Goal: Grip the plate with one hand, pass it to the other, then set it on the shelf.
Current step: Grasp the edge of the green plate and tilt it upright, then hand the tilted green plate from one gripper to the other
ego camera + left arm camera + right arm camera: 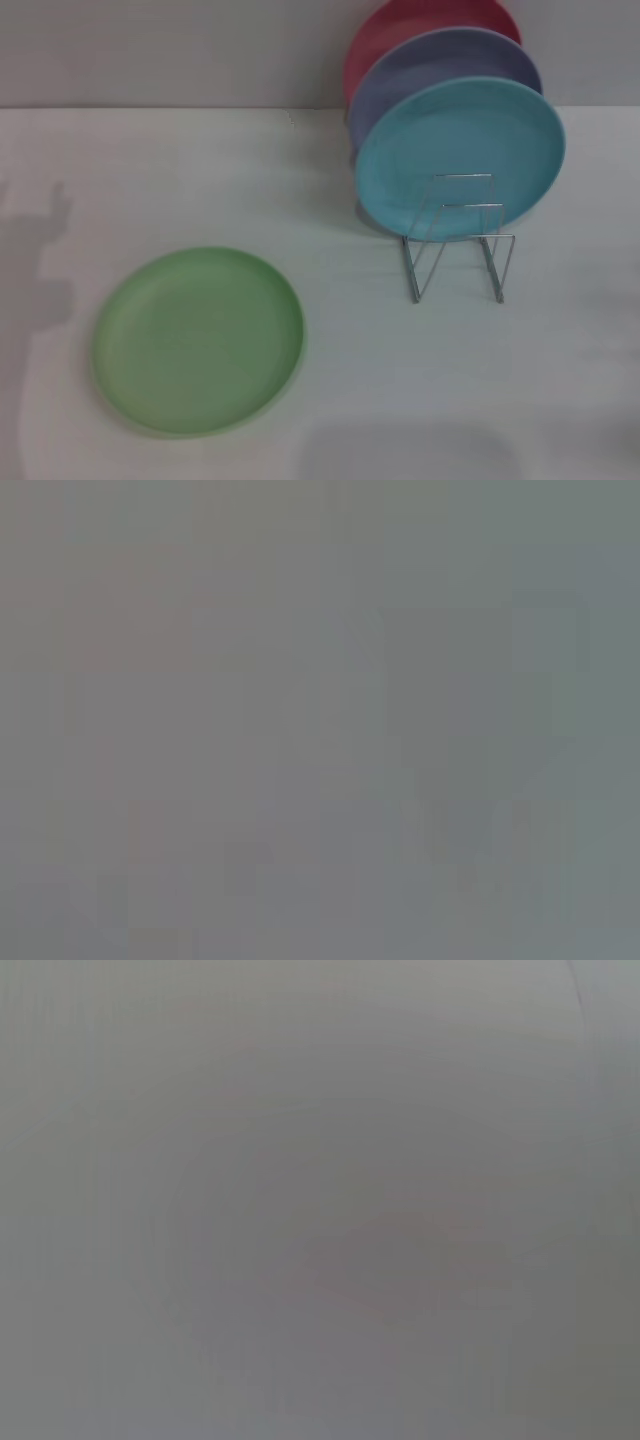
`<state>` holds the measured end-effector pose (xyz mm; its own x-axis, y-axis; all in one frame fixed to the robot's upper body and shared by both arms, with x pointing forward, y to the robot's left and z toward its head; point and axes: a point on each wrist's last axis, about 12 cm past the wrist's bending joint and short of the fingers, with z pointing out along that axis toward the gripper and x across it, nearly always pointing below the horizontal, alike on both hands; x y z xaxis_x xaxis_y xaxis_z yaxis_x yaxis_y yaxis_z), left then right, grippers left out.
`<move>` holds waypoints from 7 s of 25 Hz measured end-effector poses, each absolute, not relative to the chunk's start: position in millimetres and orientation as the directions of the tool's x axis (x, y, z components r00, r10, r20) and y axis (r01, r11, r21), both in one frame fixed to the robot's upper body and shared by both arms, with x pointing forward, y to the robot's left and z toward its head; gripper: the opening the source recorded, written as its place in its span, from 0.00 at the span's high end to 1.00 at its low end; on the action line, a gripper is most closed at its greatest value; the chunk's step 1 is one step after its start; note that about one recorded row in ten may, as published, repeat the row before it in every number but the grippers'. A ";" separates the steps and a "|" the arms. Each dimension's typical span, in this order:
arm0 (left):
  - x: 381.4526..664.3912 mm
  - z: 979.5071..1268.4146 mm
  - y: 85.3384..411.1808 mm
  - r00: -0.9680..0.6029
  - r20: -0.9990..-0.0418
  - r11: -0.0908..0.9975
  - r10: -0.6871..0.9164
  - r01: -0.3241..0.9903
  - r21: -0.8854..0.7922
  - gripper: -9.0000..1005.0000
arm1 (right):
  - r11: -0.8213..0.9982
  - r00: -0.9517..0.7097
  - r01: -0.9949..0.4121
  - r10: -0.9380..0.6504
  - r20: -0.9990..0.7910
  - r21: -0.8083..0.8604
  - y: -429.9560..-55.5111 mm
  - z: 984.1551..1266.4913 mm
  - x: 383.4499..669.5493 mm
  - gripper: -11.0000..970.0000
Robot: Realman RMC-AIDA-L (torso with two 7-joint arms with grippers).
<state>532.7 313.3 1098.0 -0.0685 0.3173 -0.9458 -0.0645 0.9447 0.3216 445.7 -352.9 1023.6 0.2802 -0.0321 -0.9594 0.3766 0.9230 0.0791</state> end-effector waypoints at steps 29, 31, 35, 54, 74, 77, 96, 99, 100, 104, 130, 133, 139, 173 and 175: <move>543.1 1165.2 307.3 0.269 -0.958 0.995 0.095 -0.001 0.099 0.22 | 0.923 0.258 0.382 -0.054 -0.965 0.050 -358.6 1023.7 450.0 0.23; 552.0 1175.0 302.5 0.137 -0.956 0.965 0.260 -0.018 0.260 0.22 | 0.924 0.253 0.380 -0.054 -0.966 0.047 -359.1 1023.7 452.4 0.23; 562.2 1188.4 294.8 -0.050 -0.947 0.947 0.318 0.053 0.316 0.21 | 0.927 0.239 0.373 -0.048 -0.970 0.046 -358.9 1023.5 458.5 0.23; 534.9 1193.4 265.1 -0.687 -0.655 0.947 0.314 0.271 0.171 0.22 | 0.923 0.237 0.382 -0.054 -0.970 0.042 -360.2 1022.7 455.4 0.23; 523.1 1132.0 254.9 -0.828 -0.490 0.955 0.271 0.294 0.032 0.22 | 0.925 0.238 0.378 -0.053 -0.970 0.042 -357.9 1021.0 449.8 0.23; 524.7 1128.9 254.7 -0.832 -0.484 0.955 0.271 0.295 0.029 0.22 | 0.925 0.238 0.378 -0.052 -0.970 0.043 -357.7 1021.0 449.8 0.23; 532.7 1113.7 250.3 -0.851 -0.440 0.951 0.286 0.308 0.021 0.22 | 0.925 0.240 0.378 -0.054 -0.969 0.042 -358.0 1021.4 450.0 0.23; 533.2 1113.6 251.1 -0.853 -0.439 0.953 0.280 0.303 0.020 0.22 | 0.925 0.239 0.379 -0.055 -0.969 0.041 -358.2 1021.4 449.9 0.23; 533.1 1113.6 251.2 -0.855 -0.438 0.953 0.279 0.301 0.019 0.22 | 0.925 0.239 0.379 -0.056 -0.969 0.040 -358.2 1021.4 449.9 0.23; 533.5 1114.1 250.3 -0.856 -0.434 0.953 0.280 0.303 0.017 0.22 | 0.925 0.239 0.379 -0.057 -0.969 0.039 -358.5 1021.4 449.9 0.23; 540.0 1120.1 244.1 -0.844 -0.425 0.939 0.327 0.343 0.040 0.86 | 0.924 0.239 0.380 -0.062 -0.969 0.035 -359.9 1021.9 449.9 0.23; 541.2 1123.9 243.4 -0.836 -0.438 0.937 0.331 0.347 0.045 0.90 | 0.926 0.249 0.375 -0.058 -0.967 0.041 -358.8 1022.8 449.8 0.23; 548.5 1144.2 240.9 -0.767 -0.531 0.923 0.361 0.377 0.082 0.92 | 0.970 0.457 0.242 -0.088 -0.885 0.028 -336.7 1047.2 445.3 0.23; 553.5 1232.2 264.3 -0.471 -0.825 0.938 0.312 0.290 0.190 0.96 | 0.695 0.377 -0.714 0.281 -0.883 -0.084 -159.0 1196.1 580.8 0.23; 553.9 1232.7 263.9 -0.466 -0.828 0.939 0.310 0.288 0.189 0.96 | 0.683 0.358 -0.722 0.236 -0.904 -0.107 -150.8 1215.3 581.0 0.23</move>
<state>553.9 263.9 1232.7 -0.4662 0.3103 -0.8285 0.2884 0.9386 0.1893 581.0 -150.8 1215.3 0.3576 0.2358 -0.9036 -0.7221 0.6833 -0.1074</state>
